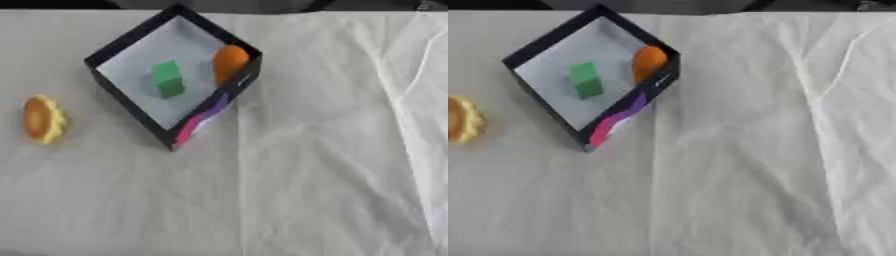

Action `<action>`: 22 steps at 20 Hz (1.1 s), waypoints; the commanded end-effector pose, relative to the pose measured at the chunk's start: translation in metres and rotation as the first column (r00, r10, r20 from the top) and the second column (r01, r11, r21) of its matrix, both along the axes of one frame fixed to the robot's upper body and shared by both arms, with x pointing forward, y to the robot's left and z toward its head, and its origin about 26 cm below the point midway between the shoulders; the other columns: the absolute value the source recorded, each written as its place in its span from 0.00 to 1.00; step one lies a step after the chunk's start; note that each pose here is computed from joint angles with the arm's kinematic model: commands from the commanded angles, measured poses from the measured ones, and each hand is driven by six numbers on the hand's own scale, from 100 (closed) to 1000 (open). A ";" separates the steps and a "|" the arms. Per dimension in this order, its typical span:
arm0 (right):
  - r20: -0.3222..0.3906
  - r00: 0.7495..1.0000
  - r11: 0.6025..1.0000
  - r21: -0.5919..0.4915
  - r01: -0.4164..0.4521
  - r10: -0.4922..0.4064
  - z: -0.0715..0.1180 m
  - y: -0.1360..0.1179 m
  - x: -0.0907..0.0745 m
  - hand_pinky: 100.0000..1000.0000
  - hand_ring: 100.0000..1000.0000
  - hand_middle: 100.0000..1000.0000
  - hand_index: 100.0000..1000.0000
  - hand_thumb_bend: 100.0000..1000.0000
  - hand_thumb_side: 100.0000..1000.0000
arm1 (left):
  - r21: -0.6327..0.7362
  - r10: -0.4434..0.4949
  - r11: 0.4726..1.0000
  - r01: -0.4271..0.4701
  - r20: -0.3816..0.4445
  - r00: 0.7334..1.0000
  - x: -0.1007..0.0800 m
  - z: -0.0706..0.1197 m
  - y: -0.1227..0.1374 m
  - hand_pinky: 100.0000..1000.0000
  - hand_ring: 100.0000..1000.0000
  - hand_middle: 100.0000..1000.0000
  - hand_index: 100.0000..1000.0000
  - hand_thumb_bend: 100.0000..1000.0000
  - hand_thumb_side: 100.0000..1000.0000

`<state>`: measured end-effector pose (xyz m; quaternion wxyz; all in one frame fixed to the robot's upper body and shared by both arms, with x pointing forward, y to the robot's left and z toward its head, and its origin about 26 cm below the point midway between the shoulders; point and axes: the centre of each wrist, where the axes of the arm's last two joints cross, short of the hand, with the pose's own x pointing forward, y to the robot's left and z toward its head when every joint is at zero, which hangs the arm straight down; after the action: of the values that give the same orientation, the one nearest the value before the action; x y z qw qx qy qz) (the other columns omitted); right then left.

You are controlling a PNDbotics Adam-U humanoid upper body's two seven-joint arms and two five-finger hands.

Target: Pick up objects on the table and place them in the box.

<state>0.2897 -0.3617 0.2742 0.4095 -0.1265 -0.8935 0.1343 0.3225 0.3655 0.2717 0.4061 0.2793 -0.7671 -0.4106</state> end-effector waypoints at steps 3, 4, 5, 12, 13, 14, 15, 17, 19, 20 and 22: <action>0.022 1.000 1.000 -0.029 0.000 0.001 0.009 0.001 -0.003 1.00 0.70 0.64 0.82 0.00 0.49 | 0.309 -0.010 0.950 0.045 -0.116 0.993 0.004 0.030 -0.003 0.83 0.81 0.81 0.90 0.35 0.16; 0.020 1.000 1.000 -0.028 0.001 -0.001 0.008 0.001 -0.003 1.00 0.70 0.64 0.82 0.00 0.49 | 0.355 -0.010 0.933 0.059 -0.140 0.990 0.006 0.032 -0.005 0.83 0.81 0.81 0.90 0.41 0.15; 0.018 1.000 1.000 -0.026 0.003 -0.003 0.008 0.001 -0.003 1.00 0.70 0.64 0.82 0.00 0.49 | 0.391 -0.007 0.918 0.070 -0.161 0.987 0.009 0.034 -0.006 0.83 0.81 0.81 0.90 0.41 0.14; 0.005 1.000 1.000 -0.025 0.009 -0.009 0.007 0.000 -0.002 1.00 0.69 0.63 0.82 0.00 0.49 | 0.532 0.153 0.846 0.041 -0.315 0.937 0.043 0.018 0.008 0.85 0.81 0.77 0.86 0.55 0.18; 0.001 1.000 1.000 -0.026 0.011 -0.011 0.006 -0.001 -0.002 1.00 0.69 0.63 0.82 0.00 0.49 | 0.536 0.182 0.844 0.031 -0.340 0.923 0.050 0.012 0.013 0.85 0.80 0.76 0.85 0.55 0.21; -0.002 1.000 1.000 -0.027 0.013 -0.013 0.005 -0.001 -0.002 1.00 0.69 0.63 0.82 0.00 0.49 | 0.535 0.210 0.845 0.021 -0.367 0.906 0.056 0.006 0.017 0.85 0.80 0.75 0.84 0.54 0.27; -0.004 1.000 0.999 -0.028 0.016 -0.016 0.005 -0.001 -0.003 1.00 0.69 0.63 0.82 0.00 0.49 | 0.530 0.230 0.848 0.013 -0.390 0.892 0.061 0.001 0.021 0.85 0.80 0.75 0.84 0.54 0.27; -0.005 1.000 0.999 -0.026 0.018 -0.018 0.004 -0.002 -0.003 1.00 0.69 0.63 0.82 0.00 0.50 | 0.515 0.267 0.857 -0.008 -0.431 0.862 0.071 -0.009 0.027 0.85 0.79 0.74 0.84 0.54 0.35; -0.008 1.000 1.000 -0.025 0.015 -0.016 0.004 -0.001 -0.002 1.00 0.69 0.63 0.82 0.00 0.50 | 0.495 0.290 0.869 -0.020 -0.475 0.831 0.080 -0.021 0.028 0.85 0.78 0.73 0.85 0.54 0.39; -0.010 1.000 1.000 -0.025 0.013 -0.014 0.003 -0.001 -0.002 1.00 0.69 0.63 0.82 0.00 0.50 | 0.488 0.297 0.872 -0.023 -0.492 0.819 0.085 -0.026 0.026 0.84 0.78 0.73 0.85 0.54 0.40; -0.016 1.000 1.000 -0.024 0.009 -0.009 0.003 0.000 -0.001 1.00 0.69 0.62 0.82 0.00 0.50 | 0.485 0.305 0.874 -0.018 -0.520 0.798 0.094 -0.037 0.021 0.84 0.78 0.72 0.86 0.55 0.41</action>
<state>0.2899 -0.3614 0.2695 0.4238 -0.1269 -0.8863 0.1371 0.4143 0.3820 0.2292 0.5717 0.2832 -0.4669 -0.6124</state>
